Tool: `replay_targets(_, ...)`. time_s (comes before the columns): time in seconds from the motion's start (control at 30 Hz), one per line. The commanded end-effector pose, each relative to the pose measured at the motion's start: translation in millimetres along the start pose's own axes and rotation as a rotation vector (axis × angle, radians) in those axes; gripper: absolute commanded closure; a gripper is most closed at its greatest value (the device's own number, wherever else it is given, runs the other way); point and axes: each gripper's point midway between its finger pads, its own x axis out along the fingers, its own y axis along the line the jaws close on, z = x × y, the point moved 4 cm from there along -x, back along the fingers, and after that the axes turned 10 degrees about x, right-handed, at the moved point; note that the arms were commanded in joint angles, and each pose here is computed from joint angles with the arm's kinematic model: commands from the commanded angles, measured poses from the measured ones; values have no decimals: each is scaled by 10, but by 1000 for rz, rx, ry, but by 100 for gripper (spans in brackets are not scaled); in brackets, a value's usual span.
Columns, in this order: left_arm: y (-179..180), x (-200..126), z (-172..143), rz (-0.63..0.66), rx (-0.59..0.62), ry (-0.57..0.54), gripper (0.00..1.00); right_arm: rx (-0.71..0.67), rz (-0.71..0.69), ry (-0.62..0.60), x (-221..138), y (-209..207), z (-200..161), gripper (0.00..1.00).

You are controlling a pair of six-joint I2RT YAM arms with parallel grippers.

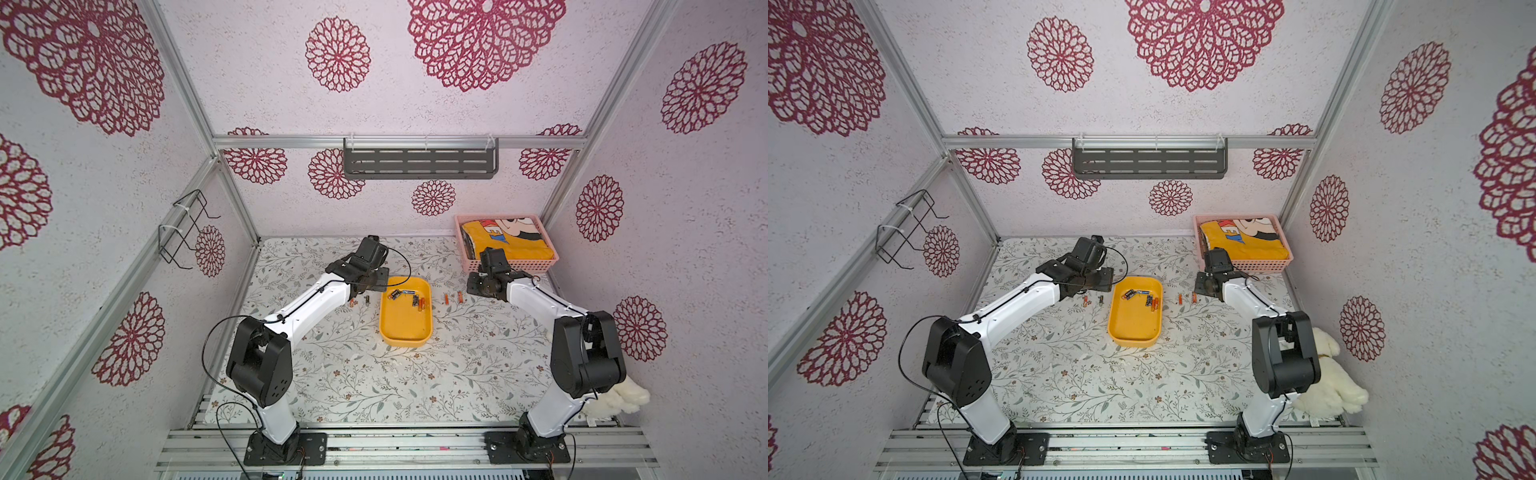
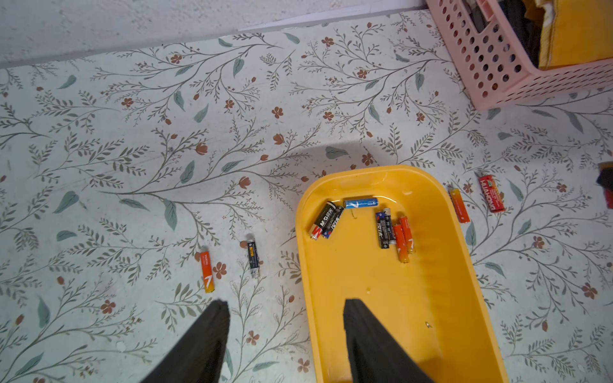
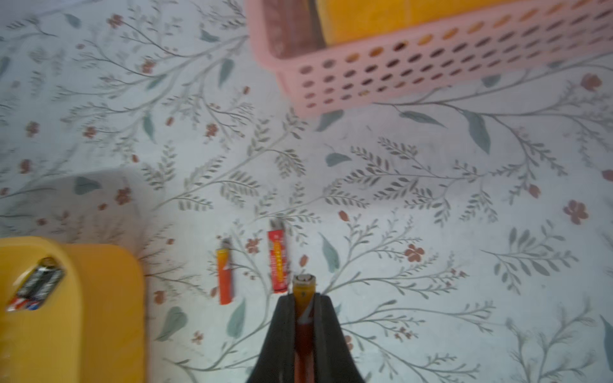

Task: Take the batteries out of the storage box
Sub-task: Place the battery at the center of the board.

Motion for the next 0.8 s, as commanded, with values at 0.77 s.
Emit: replay_targets(0.77,-12,149,-68,-6,36,17,41,-94,-35,40,751,-105,-33,100)
